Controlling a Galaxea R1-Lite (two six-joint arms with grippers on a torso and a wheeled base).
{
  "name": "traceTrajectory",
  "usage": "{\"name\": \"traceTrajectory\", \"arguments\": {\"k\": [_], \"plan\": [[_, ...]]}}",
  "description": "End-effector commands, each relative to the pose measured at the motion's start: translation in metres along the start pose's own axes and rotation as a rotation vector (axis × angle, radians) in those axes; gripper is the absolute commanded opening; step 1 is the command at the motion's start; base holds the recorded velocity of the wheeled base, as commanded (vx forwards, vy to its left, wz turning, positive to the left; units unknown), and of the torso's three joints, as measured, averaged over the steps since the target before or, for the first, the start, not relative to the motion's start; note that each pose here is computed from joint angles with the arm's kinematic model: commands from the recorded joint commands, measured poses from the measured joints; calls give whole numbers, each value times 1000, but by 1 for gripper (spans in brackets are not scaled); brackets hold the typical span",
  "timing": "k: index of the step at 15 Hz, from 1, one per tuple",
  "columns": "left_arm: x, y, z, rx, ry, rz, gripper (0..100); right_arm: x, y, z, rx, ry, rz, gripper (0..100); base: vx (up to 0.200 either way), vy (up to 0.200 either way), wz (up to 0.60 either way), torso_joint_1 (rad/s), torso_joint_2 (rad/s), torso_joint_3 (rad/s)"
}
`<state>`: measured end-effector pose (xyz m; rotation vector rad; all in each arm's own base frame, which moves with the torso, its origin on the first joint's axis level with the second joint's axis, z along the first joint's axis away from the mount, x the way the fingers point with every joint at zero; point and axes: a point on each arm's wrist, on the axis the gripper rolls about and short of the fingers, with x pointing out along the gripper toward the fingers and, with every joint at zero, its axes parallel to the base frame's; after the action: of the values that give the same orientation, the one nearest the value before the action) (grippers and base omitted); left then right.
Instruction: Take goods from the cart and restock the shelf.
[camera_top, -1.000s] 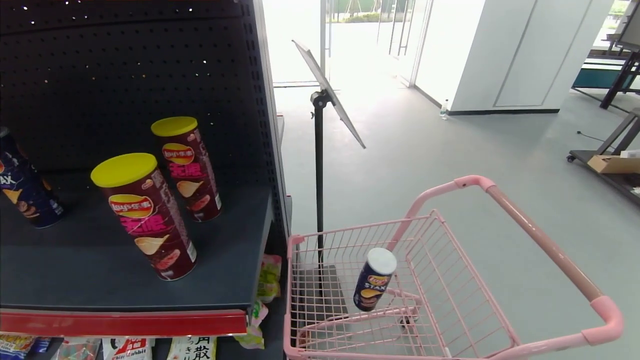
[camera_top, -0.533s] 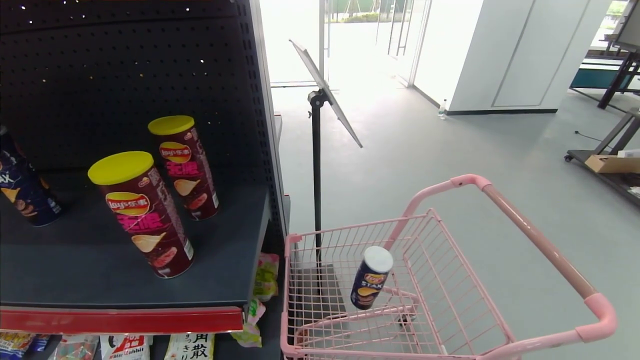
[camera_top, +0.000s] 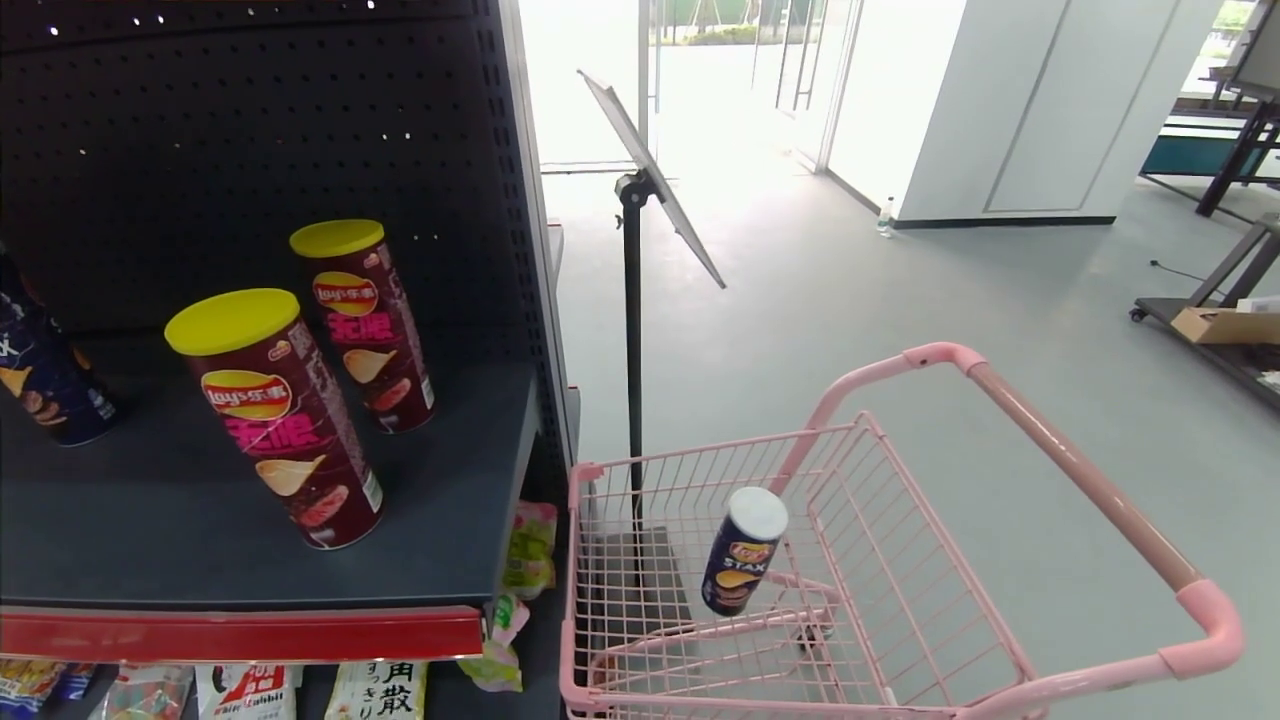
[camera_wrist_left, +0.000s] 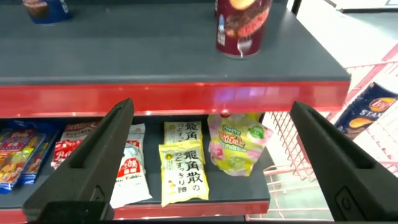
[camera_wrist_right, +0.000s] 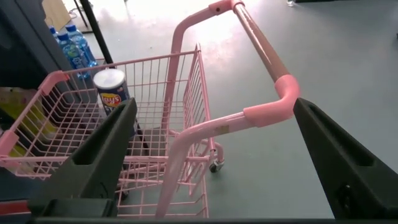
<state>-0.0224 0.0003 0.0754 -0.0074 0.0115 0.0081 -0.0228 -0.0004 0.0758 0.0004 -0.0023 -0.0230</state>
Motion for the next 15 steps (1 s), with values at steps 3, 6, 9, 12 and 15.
{"name": "traceTrajectory", "arguments": {"k": [3,6,9,12,15], "plan": [[0,0,0,0,1,1,100,0,0,0,1,1,0,100,0,0,0,-144,351,193],[0,0,0,0,1,1,100,0,0,0,1,1,0,100,0,0,0,-162,367,212],[0,0,0,0,1,1,100,0,0,0,1,1,0,100,0,0,0,-163,386,225],[0,0,0,0,1,1,100,0,0,0,1,1,0,100,0,0,0,-199,496,294],[0,0,0,0,1,1,100,0,0,0,1,1,0,100,0,0,0,-222,546,331]]}}
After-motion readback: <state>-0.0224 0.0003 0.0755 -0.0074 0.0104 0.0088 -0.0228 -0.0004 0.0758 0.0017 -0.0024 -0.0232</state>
